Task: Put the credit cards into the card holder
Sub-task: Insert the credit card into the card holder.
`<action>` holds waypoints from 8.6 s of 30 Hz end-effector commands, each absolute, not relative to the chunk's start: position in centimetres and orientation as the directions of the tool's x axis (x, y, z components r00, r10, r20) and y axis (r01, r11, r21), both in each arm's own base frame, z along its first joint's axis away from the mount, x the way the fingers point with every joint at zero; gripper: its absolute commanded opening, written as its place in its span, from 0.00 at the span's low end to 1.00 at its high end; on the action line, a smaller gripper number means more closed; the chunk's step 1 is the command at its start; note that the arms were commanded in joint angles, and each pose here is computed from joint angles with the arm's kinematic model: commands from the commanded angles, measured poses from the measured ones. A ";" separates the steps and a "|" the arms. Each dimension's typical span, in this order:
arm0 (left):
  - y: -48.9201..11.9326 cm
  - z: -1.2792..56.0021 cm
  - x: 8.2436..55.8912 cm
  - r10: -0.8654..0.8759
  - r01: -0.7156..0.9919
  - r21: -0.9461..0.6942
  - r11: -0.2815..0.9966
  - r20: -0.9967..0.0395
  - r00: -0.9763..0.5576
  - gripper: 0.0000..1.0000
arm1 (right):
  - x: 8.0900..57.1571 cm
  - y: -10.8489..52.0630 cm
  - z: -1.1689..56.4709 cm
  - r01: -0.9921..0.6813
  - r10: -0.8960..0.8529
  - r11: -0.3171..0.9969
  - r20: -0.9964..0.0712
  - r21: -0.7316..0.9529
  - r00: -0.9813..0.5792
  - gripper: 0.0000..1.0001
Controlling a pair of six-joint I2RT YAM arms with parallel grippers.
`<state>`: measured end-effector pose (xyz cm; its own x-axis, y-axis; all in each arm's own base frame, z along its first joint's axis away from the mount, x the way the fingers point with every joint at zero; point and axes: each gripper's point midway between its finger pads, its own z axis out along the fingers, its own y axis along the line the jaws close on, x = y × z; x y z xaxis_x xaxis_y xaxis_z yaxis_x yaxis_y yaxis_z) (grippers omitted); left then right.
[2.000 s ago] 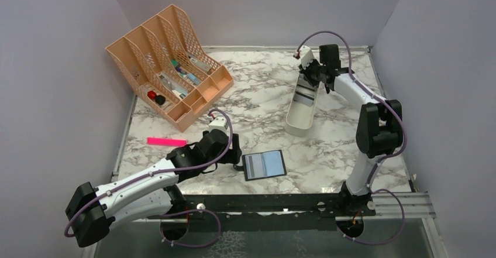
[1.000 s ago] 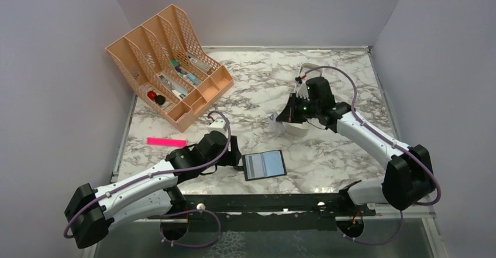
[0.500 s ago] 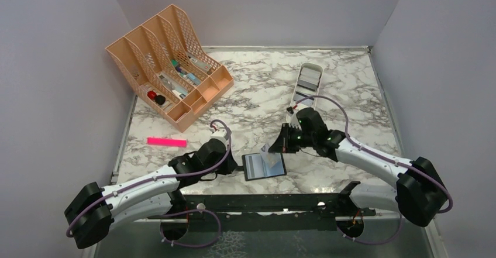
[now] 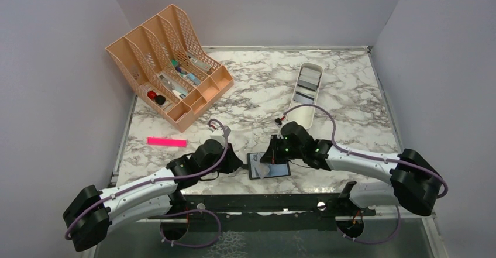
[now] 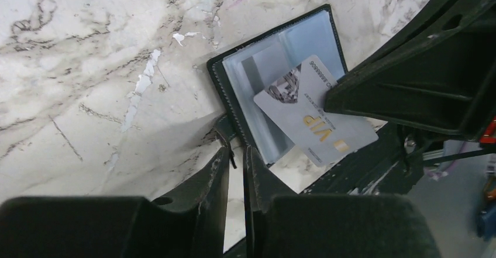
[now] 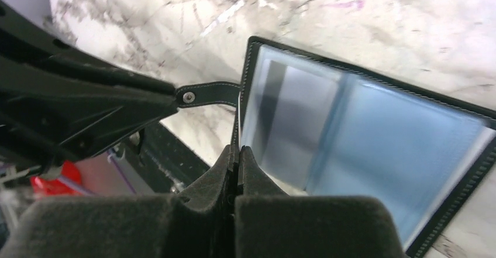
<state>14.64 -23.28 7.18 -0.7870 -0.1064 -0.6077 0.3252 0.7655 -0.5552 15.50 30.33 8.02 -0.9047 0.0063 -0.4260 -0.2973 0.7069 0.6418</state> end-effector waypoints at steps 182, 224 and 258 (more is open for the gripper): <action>-24.4 1.4 12.9 -0.084 0.247 -0.602 0.760 -0.467 -0.880 0.02 | 15.6 26.1 5.0 -0.222 0.063 0.832 -0.483 0.509 -0.873 0.50; -25.1 1.9 12.9 -0.082 0.260 -0.622 0.738 -0.466 -0.881 0.02 | 13.8 32.6 4.0 -0.213 0.089 0.622 -0.338 0.753 -0.937 0.38; -23.9 10.6 17.3 -0.062 0.369 -0.463 0.806 -0.687 -0.724 0.53 | 27.9 24.4 16.0 -0.493 -0.170 0.864 -0.859 0.107 -0.483 0.56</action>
